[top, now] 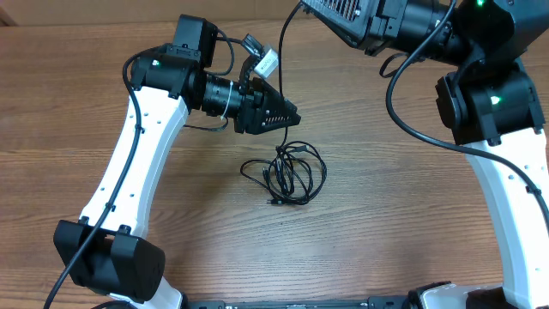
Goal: Untangle cables
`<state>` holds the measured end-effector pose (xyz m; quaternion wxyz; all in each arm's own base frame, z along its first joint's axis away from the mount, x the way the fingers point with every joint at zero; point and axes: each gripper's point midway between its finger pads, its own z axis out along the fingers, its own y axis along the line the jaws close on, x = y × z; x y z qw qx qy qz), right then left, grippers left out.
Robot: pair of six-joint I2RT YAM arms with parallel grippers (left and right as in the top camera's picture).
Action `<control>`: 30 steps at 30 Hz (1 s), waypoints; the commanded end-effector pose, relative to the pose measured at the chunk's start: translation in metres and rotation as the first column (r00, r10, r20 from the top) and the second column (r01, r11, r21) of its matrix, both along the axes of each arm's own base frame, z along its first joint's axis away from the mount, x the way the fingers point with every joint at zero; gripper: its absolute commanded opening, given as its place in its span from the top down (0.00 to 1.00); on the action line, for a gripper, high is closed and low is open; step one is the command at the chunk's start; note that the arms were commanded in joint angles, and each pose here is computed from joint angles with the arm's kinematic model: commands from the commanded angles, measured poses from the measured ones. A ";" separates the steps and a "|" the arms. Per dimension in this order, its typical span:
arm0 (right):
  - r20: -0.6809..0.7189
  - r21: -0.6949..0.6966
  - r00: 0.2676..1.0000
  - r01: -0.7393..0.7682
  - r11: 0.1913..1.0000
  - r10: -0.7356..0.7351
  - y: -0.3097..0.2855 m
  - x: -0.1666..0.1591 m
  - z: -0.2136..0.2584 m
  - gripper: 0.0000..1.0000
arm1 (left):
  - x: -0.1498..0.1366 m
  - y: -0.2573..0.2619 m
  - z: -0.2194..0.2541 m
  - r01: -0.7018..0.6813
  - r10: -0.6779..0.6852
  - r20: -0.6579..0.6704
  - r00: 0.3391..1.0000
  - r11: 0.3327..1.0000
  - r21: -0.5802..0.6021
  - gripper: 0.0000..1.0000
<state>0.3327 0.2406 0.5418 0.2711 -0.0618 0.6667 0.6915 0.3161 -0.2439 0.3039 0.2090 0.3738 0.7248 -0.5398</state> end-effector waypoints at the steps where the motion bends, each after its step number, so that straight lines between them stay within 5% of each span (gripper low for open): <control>1: 0.027 0.012 0.999 0.028 1.000 -0.028 -0.006 -0.001 0.009 0.96 | -0.005 0.002 0.009 -0.004 0.003 0.051 0.999 1.000 0.020 0.62; 6: 0.031 0.013 0.999 0.032 0.999 -0.032 -0.006 0.000 0.010 0.96 | -0.004 0.003 0.007 -0.009 0.008 0.052 0.999 0.999 0.032 0.64; 10: 0.034 0.014 0.999 0.032 0.999 -0.032 -0.006 0.000 0.011 0.96 | -0.004 0.003 0.007 -0.010 0.008 0.051 0.999 0.999 0.032 0.80; 16: 0.034 0.014 0.999 0.030 0.999 -0.031 -0.006 -0.001 0.010 0.96 | -0.004 0.003 0.007 -0.010 0.008 0.051 0.999 0.999 0.032 0.83; 19: 0.034 0.013 0.999 0.028 1.000 -0.028 -0.006 -0.001 0.010 0.96 | -0.004 0.003 0.007 -0.010 0.008 0.051 0.999 0.999 0.033 0.96; 25: 0.063 -0.014 0.997 0.040 0.999 -0.040 -0.008 0.002 0.005 0.94 | 0.001 0.004 0.009 -0.041 0.041 0.011 0.999 0.999 0.031 0.96; 27: 0.057 -0.041 0.997 0.061 0.997 -0.058 -0.012 0.007 -0.004 0.78 | 0.007 0.007 0.013 -0.075 0.075 -0.017 0.997 0.997 0.028 0.96; 29: 0.052 -0.087 0.995 0.093 0.992 -0.089 -0.022 0.014 -0.018 0.43 | 0.013 0.011 0.019 -0.111 0.112 -0.050 0.992 0.994 0.026 0.96; 30: 0.043 -0.106 0.994 0.106 0.989 -0.102 -0.026 0.018 -0.024 0.36 | 0.015 0.012 0.021 -0.123 0.125 -0.060 0.990 0.992 0.025 0.96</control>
